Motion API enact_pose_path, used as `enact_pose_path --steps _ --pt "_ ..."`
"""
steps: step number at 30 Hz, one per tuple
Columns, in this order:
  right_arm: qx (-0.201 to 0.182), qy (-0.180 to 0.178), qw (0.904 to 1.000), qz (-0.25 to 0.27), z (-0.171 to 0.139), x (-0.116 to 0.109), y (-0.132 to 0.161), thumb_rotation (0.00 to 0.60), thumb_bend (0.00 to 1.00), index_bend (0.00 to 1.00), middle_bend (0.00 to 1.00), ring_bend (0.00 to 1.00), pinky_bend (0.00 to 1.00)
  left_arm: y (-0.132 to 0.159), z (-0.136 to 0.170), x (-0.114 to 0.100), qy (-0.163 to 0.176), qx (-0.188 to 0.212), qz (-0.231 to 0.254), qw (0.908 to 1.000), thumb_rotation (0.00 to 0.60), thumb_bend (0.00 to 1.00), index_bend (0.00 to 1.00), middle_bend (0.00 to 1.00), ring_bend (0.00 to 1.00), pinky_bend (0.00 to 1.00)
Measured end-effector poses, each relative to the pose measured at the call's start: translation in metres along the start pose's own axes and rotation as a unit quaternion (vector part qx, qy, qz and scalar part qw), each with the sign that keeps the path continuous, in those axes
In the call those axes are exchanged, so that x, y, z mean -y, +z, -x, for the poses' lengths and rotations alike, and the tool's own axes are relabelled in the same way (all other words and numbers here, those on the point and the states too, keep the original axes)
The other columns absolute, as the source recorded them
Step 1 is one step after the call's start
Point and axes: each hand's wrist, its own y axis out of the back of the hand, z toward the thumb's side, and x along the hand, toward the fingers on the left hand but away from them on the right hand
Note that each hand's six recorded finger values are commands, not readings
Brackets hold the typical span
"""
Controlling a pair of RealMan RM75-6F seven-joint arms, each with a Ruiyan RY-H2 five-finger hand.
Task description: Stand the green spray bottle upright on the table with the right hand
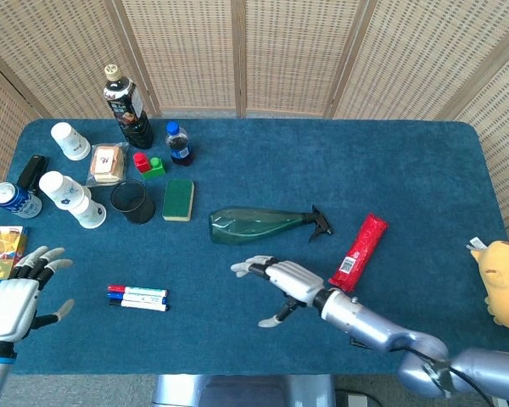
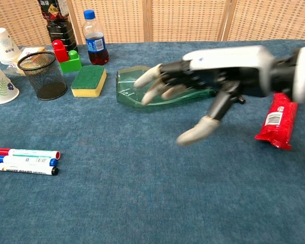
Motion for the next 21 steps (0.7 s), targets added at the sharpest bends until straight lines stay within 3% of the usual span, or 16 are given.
enact_pose_path --steps 9,21 --pt "0.005 0.036 0.9993 0.004 0.041 0.020 0.001 0.600 0.14 0.10 0.22 0.10 0.11 -0.005 0.005 0.000 0.002 -0.006 0.005 1.0000 0.600 0.30 0.27 0.20 0.13 0.15" --pt "0.008 0.030 0.9995 -0.004 0.072 0.026 0.004 0.600 0.14 0.08 0.22 0.06 0.11 -0.013 0.007 0.001 0.002 -0.014 0.012 0.9998 0.600 0.30 0.27 0.20 0.13 0.15"
